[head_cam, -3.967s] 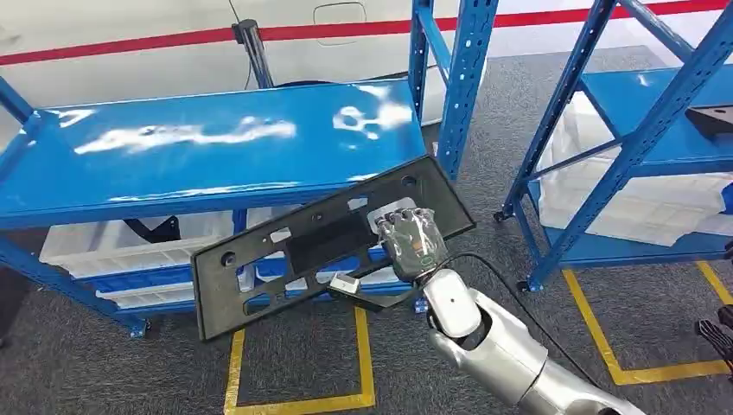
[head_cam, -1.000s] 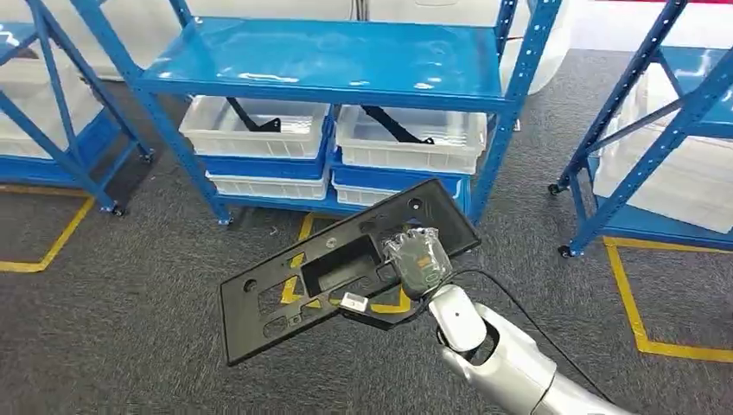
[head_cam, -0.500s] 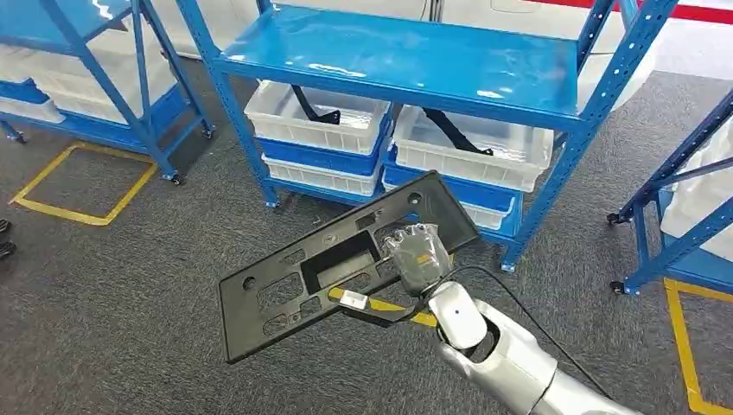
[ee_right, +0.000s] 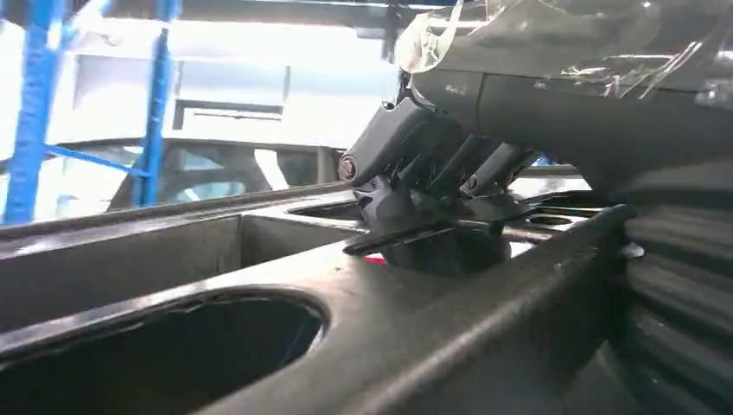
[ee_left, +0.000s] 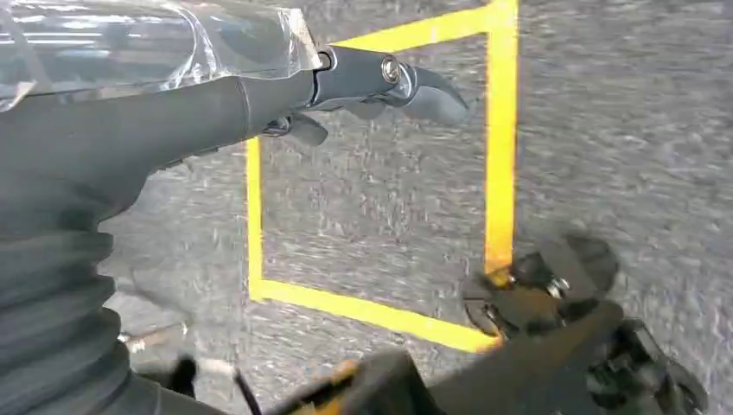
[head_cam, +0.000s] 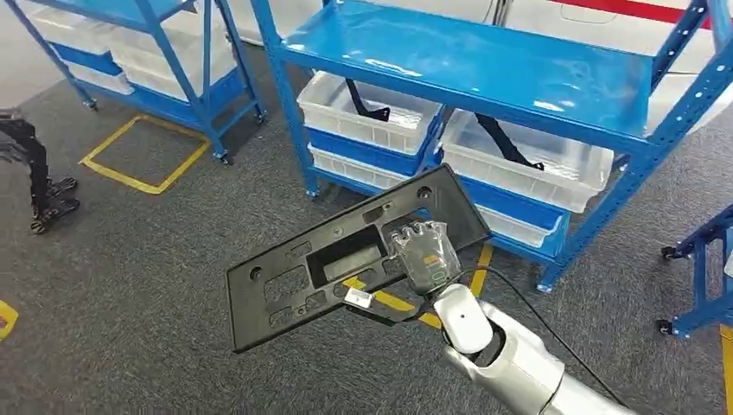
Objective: Take the parts from the cabinet and place them on the table.
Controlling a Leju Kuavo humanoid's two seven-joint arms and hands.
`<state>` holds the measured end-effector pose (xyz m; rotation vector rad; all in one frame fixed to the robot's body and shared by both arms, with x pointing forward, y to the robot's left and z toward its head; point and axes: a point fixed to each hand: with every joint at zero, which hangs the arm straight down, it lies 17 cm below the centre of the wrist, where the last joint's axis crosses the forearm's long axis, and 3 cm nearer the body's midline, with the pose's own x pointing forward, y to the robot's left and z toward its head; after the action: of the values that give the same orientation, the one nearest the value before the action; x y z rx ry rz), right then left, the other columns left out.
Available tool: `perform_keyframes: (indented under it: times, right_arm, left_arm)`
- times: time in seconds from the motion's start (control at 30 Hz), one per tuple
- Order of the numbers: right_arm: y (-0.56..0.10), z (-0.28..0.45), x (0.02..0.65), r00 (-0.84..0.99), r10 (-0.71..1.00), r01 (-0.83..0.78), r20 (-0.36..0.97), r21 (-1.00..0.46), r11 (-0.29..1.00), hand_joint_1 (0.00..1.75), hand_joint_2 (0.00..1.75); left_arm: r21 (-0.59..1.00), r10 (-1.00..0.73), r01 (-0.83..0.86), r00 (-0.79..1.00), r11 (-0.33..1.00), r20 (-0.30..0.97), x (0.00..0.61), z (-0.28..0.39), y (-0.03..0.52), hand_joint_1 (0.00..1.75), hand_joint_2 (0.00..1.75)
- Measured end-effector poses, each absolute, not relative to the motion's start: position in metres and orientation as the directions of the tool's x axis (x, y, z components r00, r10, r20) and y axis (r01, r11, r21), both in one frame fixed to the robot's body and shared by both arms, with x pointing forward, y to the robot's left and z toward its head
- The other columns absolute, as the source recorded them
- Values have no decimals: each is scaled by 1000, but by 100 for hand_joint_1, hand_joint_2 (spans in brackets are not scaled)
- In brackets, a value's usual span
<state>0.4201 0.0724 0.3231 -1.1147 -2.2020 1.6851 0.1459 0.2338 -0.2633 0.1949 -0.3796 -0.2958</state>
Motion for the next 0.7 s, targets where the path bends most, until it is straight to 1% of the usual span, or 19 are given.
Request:
perform_keyframes:
  times: [0.2, 0.57, 0.7]
  right_arm:
    - [74, 320, 416, -724, 622, 454, -299, -885, 102, 175, 175]
    - [74, 307, 414, -733, 617, 428, -287, -899, 90, 175, 175]
    - [75, 309, 414, -732, 616, 430, -290, -898, 88, 175, 175]
  left_arm:
    - [253, -323, 246, 884, 936, 337, 145, -264, 243, 0, 175]
    - [237, -330, 266, 898, 934, 291, 123, -269, 242, 0, 175]
    - [238, -327, 261, 894, 936, 306, 128, -268, 240, 0, 175]
